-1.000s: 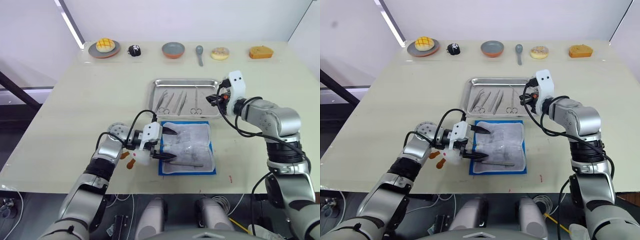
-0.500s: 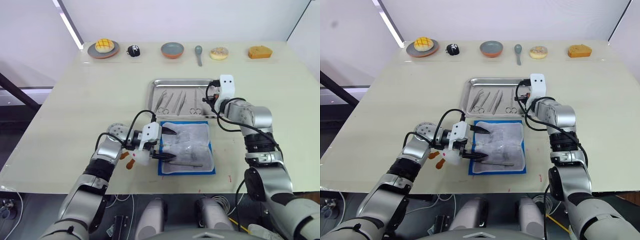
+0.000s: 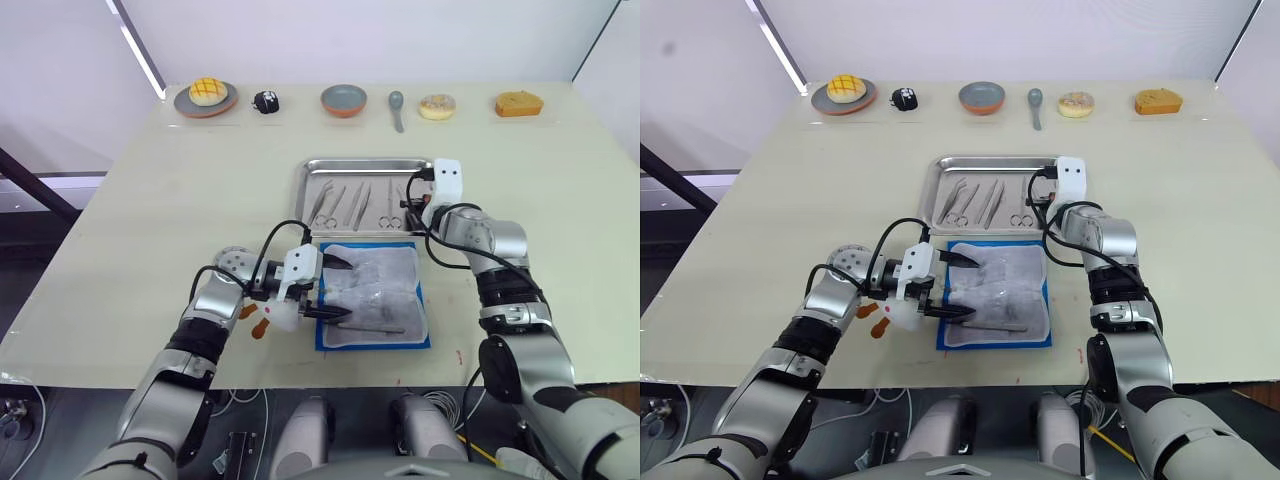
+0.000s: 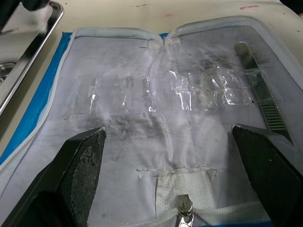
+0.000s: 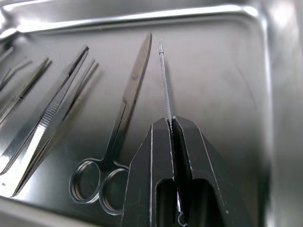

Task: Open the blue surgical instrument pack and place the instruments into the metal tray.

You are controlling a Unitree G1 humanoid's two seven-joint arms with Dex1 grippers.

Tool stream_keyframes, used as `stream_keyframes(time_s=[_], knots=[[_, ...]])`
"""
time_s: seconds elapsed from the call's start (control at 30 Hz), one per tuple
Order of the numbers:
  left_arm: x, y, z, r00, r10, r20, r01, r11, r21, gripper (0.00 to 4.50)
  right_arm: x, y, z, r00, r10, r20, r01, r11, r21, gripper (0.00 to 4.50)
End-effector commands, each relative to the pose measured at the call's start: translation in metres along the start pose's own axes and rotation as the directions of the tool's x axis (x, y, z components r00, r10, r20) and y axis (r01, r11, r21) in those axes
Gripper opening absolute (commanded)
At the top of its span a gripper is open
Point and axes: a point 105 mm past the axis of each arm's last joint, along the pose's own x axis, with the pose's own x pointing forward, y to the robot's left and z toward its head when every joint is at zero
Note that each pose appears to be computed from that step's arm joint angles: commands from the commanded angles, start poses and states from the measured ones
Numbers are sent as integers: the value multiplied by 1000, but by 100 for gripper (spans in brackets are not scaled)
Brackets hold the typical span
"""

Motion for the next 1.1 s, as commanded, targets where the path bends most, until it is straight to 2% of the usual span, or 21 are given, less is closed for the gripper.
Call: stream_keyframes(time_s=[0.03,0.1,0.13,0.23,0.33,0.43,0.57,0.63,0.73,0.83,0.97,1.1], knots=[[7,-15,-20,998,-39,-49,35,997,-74,450,-2,5,20,998,18,66,-18,1000,-2,8],[7,-14,-20,998,-38,-49,35,997,-74,450,-2,4,19,998,21,63,-21,1000,1,8],[7,-15,-20,998,-38,-49,34,997,-73,450,-2,4,18,998,23,60,-24,1000,3,64],[7,-15,-20,998,-37,-48,34,997,-74,450,-3,3,19,998,24,66,-22,1000,-18,183],[7,-15,-19,998,-35,-46,31,997,-75,450,-10,5,27,994,52,97,-49,998,-32,330],[7,-15,-20,998,-33,-46,30,997,-75,450,-21,12,37,980,135,146,-126,990,-67,330],[7,-15,-20,999,-31,-45,27,997,-78,450,-58,30,45,902,371,222,-328,921,-209,330],[7,-15,-20,998,-30,-46,27,997,-78,450,-80,31,41,857,468,216,-395,866,-306,330],[6,-15,-21,998,-32,-48,28,996,-80,450,-106,25,35,821,537,195,-430,805,-408,330],[5,-15,-21,998,-35,-49,31,996,-81,450,-139,18,26,753,648,116,-534,704,-468,330],[5,-15,-22,998,-38,-50,33,996,-82,450,-168,8,16,718,696,33,-586,629,-512,445],[3,-15,-23,998,-41,-53,37,996,-83,450,-199,-6,5,703,709,-62,-619,567,-543,445]])
